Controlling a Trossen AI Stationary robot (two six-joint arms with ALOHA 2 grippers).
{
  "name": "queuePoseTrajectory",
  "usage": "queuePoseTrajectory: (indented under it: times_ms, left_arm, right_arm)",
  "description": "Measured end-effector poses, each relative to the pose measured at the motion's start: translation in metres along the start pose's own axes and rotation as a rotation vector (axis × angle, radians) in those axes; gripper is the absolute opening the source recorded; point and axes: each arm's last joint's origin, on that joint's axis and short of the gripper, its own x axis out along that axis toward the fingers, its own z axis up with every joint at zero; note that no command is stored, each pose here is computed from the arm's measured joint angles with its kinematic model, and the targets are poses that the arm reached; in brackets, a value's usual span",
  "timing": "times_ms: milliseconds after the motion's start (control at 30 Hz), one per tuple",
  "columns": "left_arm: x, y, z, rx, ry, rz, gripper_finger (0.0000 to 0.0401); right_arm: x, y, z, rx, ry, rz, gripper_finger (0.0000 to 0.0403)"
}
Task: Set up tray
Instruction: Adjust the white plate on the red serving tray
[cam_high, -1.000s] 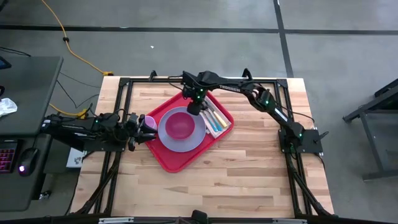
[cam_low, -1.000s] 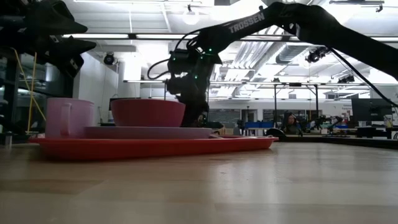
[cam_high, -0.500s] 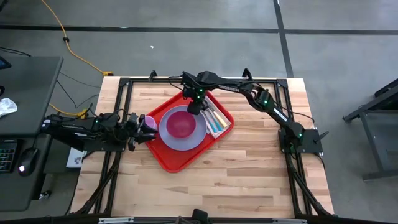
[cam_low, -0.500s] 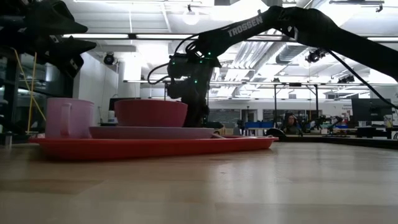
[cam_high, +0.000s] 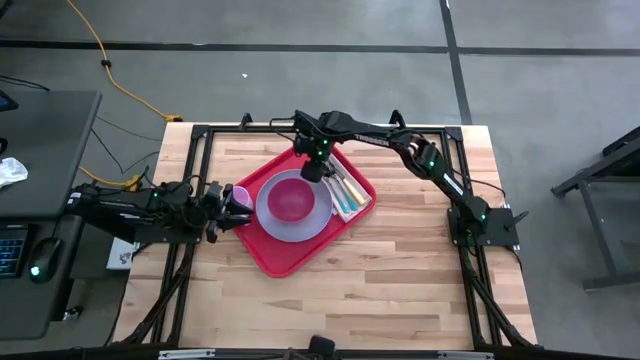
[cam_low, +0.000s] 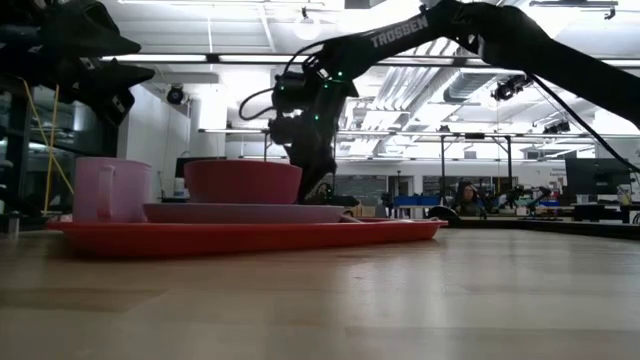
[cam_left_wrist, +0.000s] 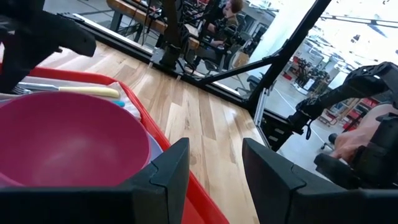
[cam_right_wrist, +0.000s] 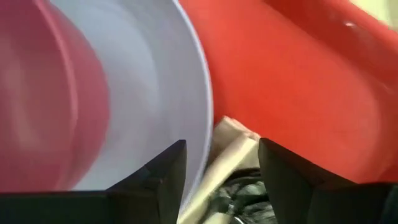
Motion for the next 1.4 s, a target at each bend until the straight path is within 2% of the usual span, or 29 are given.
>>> queuePoseTrajectory:
  times_ms: [300, 533, 1033, 1400]
  left_arm:
    - [0.0, 0.0, 0.0, 0.003, 0.001, 0.001, 0.0179]
    - [0.0, 0.0, 0.0, 0.004, 0.001, 0.001, 0.0179]
    - [0.0, 0.0, 0.0, 0.003, -0.001, -0.001, 0.0179]
    - [0.0, 0.0, 0.0, 0.003, -0.001, -0.001, 0.0179]
  right_arm:
    - [-0.001, -0.013, -0.003, 0.024, 0.01, -0.049, 0.0173]
    - [0.0, -0.021, -0.006, 0.04, 0.017, -0.042, 0.0176]
    - [0.02, -0.02, -0.009, 0.044, 0.058, -0.021, 0.0173]
    - [0.026, -0.007, -0.009, 0.04, 0.076, -0.019, 0.0178]
